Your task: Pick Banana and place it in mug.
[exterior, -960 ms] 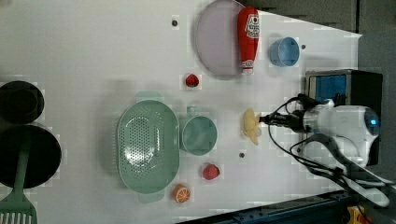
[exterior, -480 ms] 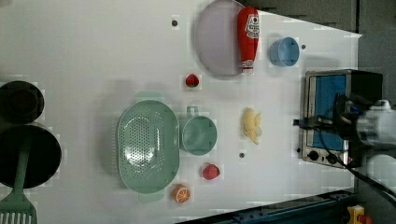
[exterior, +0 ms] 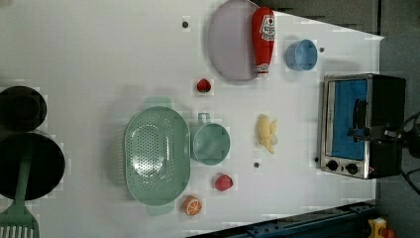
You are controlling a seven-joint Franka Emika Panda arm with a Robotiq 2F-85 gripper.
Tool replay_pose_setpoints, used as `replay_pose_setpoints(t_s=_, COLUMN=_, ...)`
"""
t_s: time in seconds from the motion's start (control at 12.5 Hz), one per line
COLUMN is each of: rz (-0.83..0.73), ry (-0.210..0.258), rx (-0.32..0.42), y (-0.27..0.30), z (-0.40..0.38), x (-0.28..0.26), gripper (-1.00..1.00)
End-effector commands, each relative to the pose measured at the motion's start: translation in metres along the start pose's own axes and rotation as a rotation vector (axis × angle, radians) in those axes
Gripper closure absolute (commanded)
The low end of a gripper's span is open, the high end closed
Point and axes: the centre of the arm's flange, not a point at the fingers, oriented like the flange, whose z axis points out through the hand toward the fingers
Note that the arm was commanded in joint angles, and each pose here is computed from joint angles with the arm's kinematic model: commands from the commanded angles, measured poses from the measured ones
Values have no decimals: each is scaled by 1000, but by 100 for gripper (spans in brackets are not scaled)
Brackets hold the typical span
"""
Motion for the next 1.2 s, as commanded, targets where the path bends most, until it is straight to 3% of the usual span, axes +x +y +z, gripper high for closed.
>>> replay_pose_setpoints(t_s=0.08, rz=25, ry=-15, rx=-33, y=-75, z=3, x=-31, gripper=46)
replay_pose_setpoints(t_s=0.24, rz=83, ry=-16, rx=-33, y=-118, z=5, x=-51, gripper=45)
replay_pose_setpoints(t_s=0.64, rz=232, ry=-85, rx=-23, y=-206, z=36, x=-100, gripper=45)
replay_pose_setpoints(t_s=0.88, rz=296, ry=-109, rx=-33, y=-235, z=73, x=-109, gripper=45)
replay_pose_setpoints(t_s=1.2, rz=290, ry=-113, rx=32, y=-248, z=140, x=-103, gripper=45)
